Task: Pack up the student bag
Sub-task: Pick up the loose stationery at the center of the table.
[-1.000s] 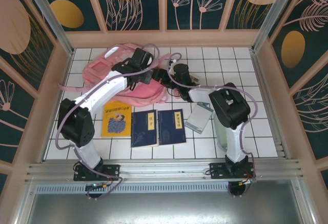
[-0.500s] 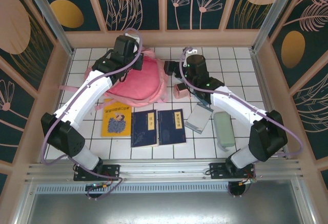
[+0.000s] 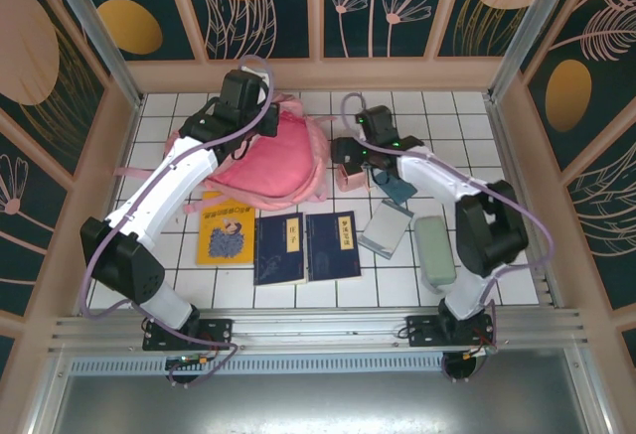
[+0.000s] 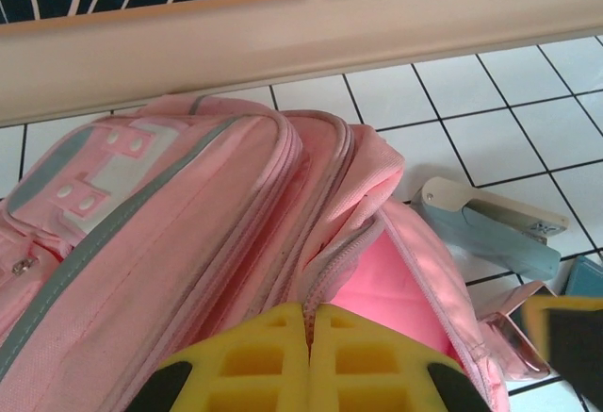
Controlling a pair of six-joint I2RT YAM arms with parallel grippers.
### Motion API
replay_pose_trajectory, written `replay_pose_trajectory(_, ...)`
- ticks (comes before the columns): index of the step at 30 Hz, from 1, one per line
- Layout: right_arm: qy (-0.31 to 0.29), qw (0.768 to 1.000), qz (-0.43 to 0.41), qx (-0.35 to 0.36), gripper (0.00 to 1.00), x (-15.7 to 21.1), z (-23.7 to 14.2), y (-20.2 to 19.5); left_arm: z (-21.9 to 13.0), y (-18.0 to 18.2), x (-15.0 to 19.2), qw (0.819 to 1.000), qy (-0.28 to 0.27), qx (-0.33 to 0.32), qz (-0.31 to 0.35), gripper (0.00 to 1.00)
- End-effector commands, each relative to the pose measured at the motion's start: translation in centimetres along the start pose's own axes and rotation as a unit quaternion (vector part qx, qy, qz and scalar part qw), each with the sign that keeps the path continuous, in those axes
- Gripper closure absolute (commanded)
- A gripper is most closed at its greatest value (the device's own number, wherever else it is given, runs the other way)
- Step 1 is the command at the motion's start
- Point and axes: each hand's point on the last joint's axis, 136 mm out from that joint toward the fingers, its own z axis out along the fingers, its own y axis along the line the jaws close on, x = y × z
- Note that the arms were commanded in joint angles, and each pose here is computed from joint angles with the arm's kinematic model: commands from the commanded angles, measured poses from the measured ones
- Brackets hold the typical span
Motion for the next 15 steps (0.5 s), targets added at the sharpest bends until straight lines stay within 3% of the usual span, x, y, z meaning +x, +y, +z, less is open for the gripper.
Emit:
replay_pose_trajectory(1, 0.072, 0.996, -0.038, 0.038, 0.01, 2.8, 0.8, -0.5, -2.8, 0.5, -4.2, 0.996, -0.081, 0.008, -0.027, 1.0)
replay_pose_trajectory(9, 0.091, 0.989, -0.067, 0.096, 0.01, 3.8, 2.9, -0.1, -3.2, 1.1, -3.9, 0.996, -0.084, 0.009, -0.033, 1.0)
replay_pose_trajectory(15, 0.105, 0.987, -0.071, 0.102, 0.04, 5.2, 4.0, -0.2, -3.5, 1.4, -4.1, 0.995, -0.088, 0.005, -0.035, 1.0)
